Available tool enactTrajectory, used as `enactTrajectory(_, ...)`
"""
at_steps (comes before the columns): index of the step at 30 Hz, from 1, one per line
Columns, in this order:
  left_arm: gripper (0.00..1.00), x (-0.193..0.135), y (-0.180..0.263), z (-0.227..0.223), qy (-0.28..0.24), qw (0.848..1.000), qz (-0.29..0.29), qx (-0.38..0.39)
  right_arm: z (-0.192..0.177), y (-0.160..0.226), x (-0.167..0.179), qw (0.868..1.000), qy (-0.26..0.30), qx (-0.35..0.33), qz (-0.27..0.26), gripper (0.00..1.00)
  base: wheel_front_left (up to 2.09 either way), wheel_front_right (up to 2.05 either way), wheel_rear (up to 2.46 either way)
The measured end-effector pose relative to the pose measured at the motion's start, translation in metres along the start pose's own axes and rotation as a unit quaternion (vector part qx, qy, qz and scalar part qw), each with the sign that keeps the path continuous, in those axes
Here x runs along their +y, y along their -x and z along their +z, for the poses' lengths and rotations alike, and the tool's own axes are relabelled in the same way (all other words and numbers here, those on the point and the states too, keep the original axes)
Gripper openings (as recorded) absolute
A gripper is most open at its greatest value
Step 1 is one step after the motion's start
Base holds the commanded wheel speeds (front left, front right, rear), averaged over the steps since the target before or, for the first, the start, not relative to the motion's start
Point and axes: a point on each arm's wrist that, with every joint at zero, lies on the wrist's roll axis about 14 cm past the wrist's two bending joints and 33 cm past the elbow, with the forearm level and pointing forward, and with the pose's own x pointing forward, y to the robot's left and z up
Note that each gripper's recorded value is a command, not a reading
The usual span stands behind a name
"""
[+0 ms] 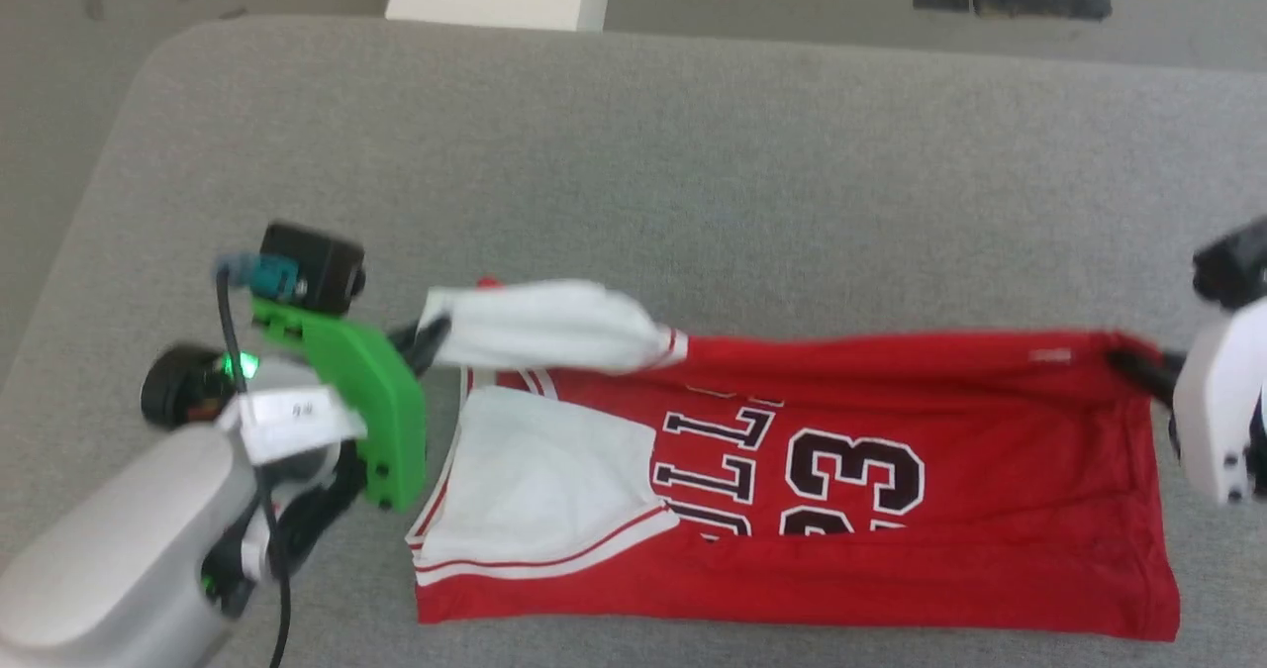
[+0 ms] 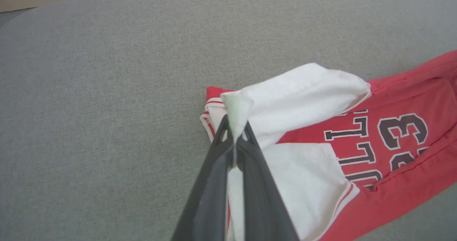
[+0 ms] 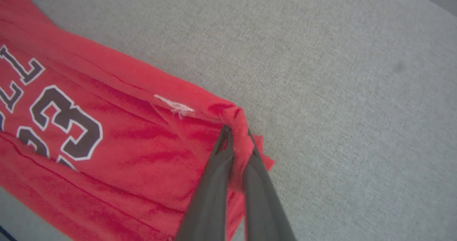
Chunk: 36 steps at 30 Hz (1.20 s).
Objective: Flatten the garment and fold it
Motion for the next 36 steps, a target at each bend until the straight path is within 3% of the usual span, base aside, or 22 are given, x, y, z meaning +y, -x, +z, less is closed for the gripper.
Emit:
enactTrajectory(13,0.0,-0.005,0.043,-0.096,0.038,0.99,0.012,0.133,-0.082,0.023,0.025,0.994,0.022,0.11,0.018,0.0,0.0,0.0,0.0)
enactTrajectory(25,0.0,-0.009,0.029,-0.139,0.043,0.978,0.006,0.202,-0.107,0.018,0.028,0.988,0.032,0.148,0.017,0.0,0.0,0.0,0.0)
enactTrajectory(26,0.0,-0.009,0.027,-0.142,0.044,0.978,0.005,0.206,-0.107,0.018,0.028,0.988,0.031,0.149,0.017,0.4,0.0,0.0,0.0)
enactTrajectory(27,0.0,-0.011,0.026,-0.144,0.041,0.977,0.003,0.209,-0.107,0.018,0.028,0.988,0.028,0.148,0.016,1.0,0.0,0.0,0.0)
enactTrajectory(28,1.0,-0.012,0.026,-0.146,0.037,0.977,-0.001,0.211,-0.107,0.018,0.029,0.989,0.024,0.145,0.016,1.0,0.0,0.0,0.0)
enactTrajectory(36,1.0,-0.015,0.025,-0.114,0.03,0.991,-0.004,0.133,-0.075,0.031,0.042,0.996,-0.03,0.081,0.033,1.0,0.0,0.0,0.0)
